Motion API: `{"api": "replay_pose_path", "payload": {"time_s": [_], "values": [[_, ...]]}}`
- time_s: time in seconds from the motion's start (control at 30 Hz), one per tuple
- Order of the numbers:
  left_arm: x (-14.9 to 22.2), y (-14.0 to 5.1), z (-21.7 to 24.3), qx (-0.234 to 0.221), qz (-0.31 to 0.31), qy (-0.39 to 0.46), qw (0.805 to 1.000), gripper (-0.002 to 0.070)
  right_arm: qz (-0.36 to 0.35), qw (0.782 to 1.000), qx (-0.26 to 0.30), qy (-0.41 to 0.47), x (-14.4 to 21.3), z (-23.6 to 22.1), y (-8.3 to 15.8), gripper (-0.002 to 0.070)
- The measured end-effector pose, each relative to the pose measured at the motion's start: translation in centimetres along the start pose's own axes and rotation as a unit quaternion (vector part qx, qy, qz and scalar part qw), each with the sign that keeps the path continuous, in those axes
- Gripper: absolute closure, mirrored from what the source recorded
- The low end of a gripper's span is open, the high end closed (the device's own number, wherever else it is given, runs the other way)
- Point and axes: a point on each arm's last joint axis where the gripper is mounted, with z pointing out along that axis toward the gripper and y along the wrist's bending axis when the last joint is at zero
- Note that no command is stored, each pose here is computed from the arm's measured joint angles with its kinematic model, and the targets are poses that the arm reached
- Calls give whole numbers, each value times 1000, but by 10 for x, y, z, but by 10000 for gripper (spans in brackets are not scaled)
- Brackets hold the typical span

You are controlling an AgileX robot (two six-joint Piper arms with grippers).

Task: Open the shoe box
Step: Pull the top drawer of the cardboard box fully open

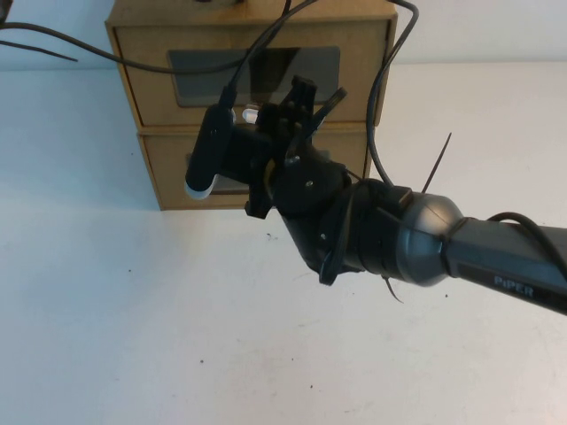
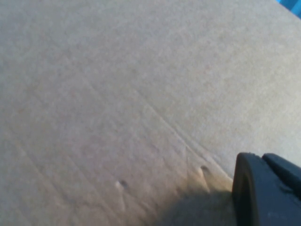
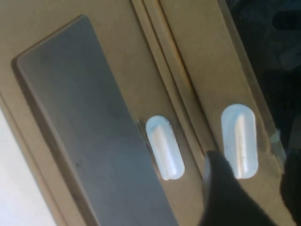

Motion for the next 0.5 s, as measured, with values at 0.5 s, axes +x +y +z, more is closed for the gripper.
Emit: {"api": "replay_pose_path", "payload": {"time_s": [0.5], "values": [[0, 0, 0, 0, 0, 0, 1000, 680, 5, 1000, -15, -11, 8, 9, -8, 467]]}}
